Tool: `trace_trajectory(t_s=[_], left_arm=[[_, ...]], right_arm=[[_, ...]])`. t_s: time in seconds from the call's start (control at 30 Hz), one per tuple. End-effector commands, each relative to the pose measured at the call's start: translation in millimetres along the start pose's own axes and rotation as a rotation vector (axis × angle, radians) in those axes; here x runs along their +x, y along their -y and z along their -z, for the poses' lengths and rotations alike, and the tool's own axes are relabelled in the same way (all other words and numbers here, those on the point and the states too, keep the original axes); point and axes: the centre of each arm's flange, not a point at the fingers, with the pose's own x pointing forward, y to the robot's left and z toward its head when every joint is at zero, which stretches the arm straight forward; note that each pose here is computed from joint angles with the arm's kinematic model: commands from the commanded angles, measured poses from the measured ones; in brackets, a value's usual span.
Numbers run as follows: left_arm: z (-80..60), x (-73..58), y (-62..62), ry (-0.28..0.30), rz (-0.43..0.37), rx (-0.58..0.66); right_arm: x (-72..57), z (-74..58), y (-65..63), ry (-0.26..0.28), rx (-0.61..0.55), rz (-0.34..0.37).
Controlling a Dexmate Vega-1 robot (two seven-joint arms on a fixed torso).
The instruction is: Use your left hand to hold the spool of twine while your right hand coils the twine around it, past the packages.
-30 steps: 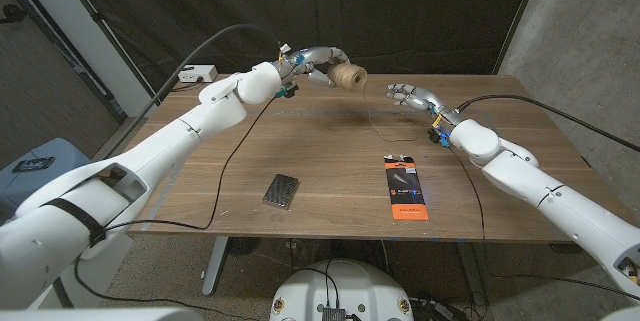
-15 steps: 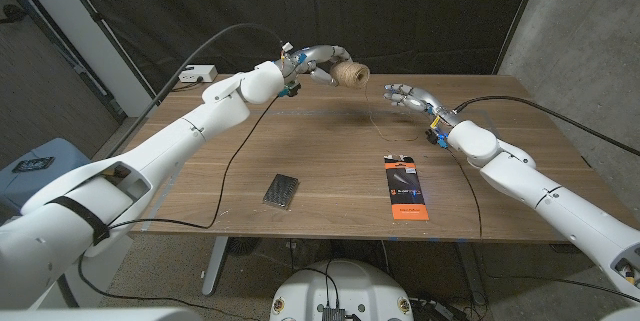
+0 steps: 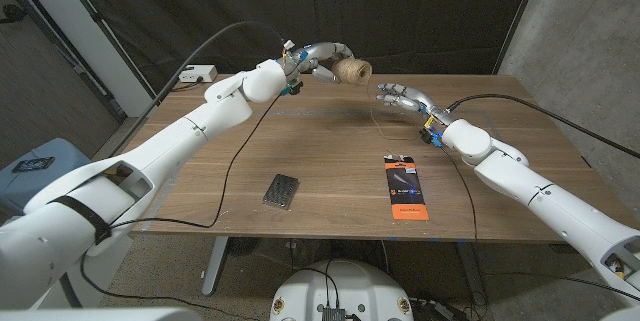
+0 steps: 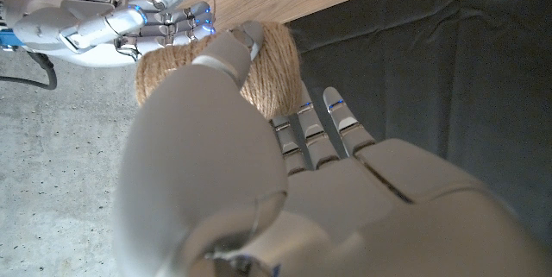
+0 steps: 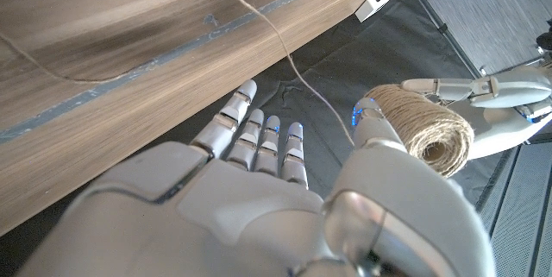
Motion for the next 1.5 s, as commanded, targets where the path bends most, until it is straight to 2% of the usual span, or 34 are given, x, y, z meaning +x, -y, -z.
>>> trace_trajectory(t_s=[0.03,0.83,1.5], left_arm=[[-4.9,2.2,-1.6,0.006,-0.015,-0.01],[-10.1,3.3,-2.7,0.005,-0.017,-0.02],[-8.7,5.3,-4.2,0.001,-0.02,-0.026]], right_arm=[[8.2,-5.2,-7.2,0.024,-0.004,-0.022],[23.8,-8.5,-13.7,0.052,-0.032,-0.051],[31.5,-13.0,-21.6,0.053,-0.021,-0.015]])
